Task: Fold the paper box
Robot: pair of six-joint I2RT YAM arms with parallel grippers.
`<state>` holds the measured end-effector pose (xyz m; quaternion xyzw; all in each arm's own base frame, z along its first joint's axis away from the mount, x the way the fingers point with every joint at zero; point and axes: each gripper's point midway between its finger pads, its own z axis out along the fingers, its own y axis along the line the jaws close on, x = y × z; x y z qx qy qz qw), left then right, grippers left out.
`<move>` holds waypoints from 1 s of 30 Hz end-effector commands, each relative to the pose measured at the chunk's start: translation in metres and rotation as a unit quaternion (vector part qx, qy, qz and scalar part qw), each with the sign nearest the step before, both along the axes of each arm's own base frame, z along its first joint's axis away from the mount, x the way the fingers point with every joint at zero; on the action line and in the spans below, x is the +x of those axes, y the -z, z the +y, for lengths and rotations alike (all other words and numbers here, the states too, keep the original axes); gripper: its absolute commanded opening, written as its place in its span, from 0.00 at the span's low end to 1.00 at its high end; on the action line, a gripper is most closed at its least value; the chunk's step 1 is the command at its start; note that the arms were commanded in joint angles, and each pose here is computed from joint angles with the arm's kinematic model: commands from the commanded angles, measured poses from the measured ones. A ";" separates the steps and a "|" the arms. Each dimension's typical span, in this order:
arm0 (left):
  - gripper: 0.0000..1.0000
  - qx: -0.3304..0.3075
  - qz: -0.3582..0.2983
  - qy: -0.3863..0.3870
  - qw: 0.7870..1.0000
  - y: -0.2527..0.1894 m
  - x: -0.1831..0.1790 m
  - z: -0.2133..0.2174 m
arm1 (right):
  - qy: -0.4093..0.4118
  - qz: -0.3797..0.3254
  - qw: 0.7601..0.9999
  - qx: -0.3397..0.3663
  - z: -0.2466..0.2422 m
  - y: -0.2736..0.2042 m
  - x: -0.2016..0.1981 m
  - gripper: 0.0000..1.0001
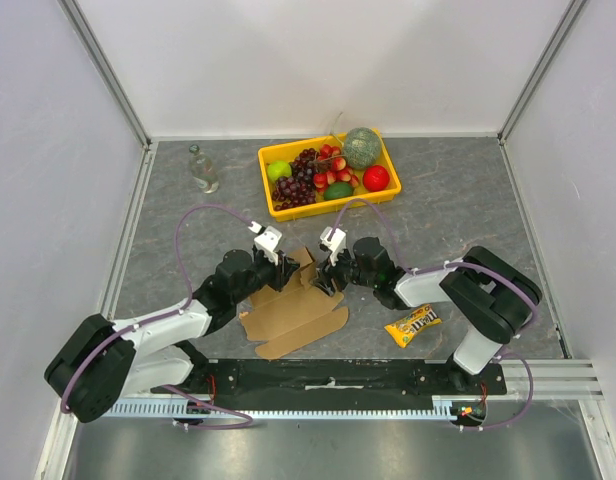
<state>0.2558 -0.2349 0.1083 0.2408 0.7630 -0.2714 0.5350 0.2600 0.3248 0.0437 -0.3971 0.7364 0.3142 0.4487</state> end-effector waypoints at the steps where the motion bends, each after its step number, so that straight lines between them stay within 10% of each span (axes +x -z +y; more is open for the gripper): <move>1: 0.30 -0.004 0.002 -0.019 1.000 0.000 0.002 0.005 | 0.000 -0.031 0.999 0.032 0.010 -0.016 0.007 0.64; 30: 0.36 -0.037 -0.019 -0.024 0.999 -0.041 0.004 0.003 | -0.012 -0.047 0.998 0.034 0.018 -0.019 0.014 0.66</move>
